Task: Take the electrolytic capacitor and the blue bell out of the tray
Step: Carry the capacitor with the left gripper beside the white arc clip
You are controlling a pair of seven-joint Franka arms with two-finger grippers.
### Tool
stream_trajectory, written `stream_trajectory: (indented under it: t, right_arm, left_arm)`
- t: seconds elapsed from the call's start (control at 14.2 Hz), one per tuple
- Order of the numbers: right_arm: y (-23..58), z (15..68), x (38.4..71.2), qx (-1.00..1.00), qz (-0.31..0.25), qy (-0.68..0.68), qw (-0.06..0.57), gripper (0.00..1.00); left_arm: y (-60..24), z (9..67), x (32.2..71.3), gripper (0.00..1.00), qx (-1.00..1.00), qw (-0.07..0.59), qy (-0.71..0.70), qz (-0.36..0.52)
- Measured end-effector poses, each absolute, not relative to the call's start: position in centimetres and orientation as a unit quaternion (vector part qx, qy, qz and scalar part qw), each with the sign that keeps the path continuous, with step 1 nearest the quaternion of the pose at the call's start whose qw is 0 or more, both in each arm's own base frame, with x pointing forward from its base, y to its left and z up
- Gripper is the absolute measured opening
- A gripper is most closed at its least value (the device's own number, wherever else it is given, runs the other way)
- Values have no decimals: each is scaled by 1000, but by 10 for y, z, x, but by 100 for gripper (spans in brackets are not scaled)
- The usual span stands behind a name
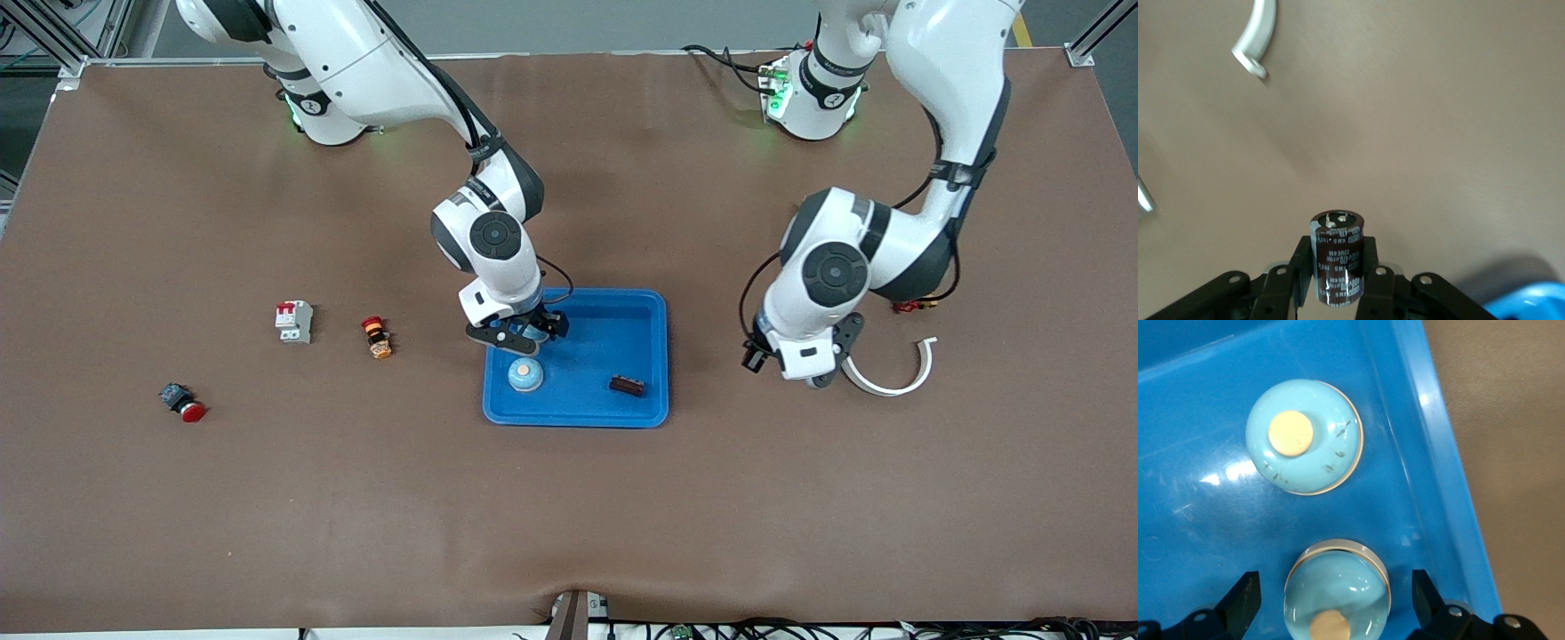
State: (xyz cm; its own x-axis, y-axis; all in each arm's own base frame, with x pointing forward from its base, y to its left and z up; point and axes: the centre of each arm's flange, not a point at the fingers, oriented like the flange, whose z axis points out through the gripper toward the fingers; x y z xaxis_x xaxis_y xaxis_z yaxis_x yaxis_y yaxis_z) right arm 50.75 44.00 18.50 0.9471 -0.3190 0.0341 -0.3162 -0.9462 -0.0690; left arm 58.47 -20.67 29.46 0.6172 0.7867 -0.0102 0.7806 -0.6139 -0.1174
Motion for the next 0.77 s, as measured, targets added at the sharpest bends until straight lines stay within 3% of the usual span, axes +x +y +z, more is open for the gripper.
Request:
stream_trajectory:
  t: [0.35, 0.56, 0.77]
  right_arm:
    - [442, 184, 509, -986, -25, 164, 33, 96]
    - [443, 185, 509, -986, -28, 161, 32, 66]
    - [445, 185, 508, -987, -32, 155, 30, 65]
  left_arm:
    - [-114, 282, 582, 33, -936, 63, -339, 65]
    - [-65, 277, 581, 33, -954, 57, -281, 81]
    - [-29, 272, 579, 33, -972, 48, -210, 94]
